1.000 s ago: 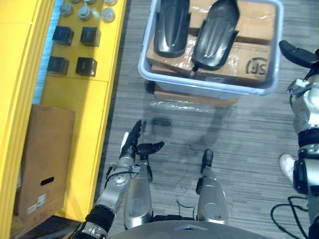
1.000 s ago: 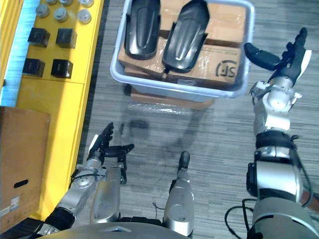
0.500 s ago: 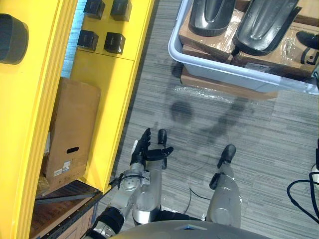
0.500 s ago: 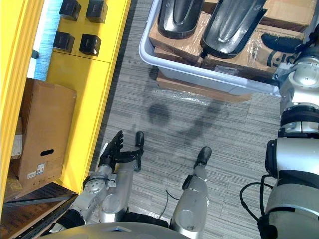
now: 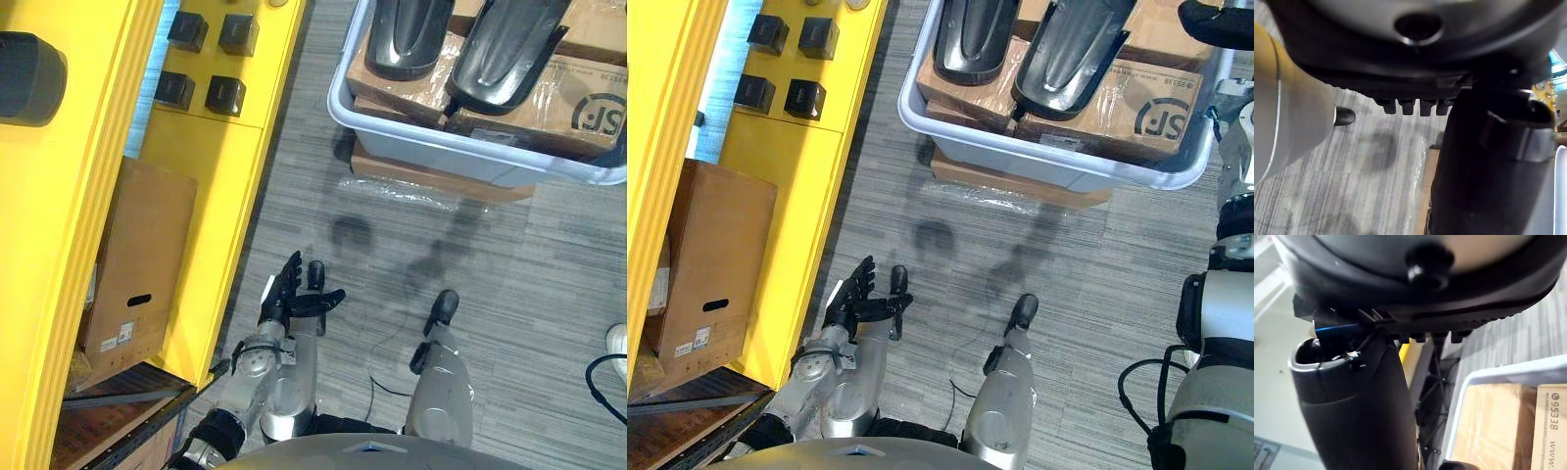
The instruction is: Walk over and take three plastic housings, then place them on the shelf
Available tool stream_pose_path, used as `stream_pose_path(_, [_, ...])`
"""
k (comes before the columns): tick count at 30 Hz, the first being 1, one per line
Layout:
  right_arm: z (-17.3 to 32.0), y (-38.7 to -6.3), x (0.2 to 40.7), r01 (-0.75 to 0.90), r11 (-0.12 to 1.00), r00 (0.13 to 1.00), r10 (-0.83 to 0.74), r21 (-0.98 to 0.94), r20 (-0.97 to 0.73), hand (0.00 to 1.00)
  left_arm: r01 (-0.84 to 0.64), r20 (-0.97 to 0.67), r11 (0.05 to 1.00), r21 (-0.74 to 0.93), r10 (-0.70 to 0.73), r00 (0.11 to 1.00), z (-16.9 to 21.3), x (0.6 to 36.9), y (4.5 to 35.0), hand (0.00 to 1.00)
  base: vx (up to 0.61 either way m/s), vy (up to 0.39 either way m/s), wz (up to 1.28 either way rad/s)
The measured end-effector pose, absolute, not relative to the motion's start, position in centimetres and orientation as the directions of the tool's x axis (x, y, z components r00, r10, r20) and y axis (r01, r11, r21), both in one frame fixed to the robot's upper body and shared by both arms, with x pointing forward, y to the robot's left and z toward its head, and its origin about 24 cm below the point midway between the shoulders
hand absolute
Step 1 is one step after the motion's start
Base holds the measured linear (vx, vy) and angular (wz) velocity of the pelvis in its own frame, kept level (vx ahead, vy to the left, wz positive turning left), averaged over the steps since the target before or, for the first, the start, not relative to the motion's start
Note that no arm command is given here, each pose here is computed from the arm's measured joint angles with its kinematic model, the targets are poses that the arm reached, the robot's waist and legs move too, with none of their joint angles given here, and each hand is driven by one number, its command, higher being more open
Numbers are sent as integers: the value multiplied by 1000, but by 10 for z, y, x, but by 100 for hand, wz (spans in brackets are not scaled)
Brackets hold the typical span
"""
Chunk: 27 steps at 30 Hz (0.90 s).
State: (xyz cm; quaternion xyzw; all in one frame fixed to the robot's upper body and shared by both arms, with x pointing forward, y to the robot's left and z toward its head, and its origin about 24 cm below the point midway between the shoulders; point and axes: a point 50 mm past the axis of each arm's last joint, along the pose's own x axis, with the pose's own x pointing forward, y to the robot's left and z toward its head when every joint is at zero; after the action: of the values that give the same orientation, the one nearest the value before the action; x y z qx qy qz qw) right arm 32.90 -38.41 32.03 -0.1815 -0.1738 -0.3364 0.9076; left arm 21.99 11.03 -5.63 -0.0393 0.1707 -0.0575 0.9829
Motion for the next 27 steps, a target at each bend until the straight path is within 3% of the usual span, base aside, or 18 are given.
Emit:
stream_pose_path(7, [301,-370,349,623,705,778,-516,-339,359,100,152,-385,985,-77,-170,907,-69,208,103,100,15,-43,1])
stream_pose_path(18, [312,-358,357,608,680,792,-480,-411,377,100,159,-376,982,-104,-187,908,-70,208,97,100,4,-37,7])
stream_pose_path(27, [282,-383,351,649,605,739,-644,-461,196,100,175,-384,979,-101,-200,902,-72,207,94,100,-17,-22,4])
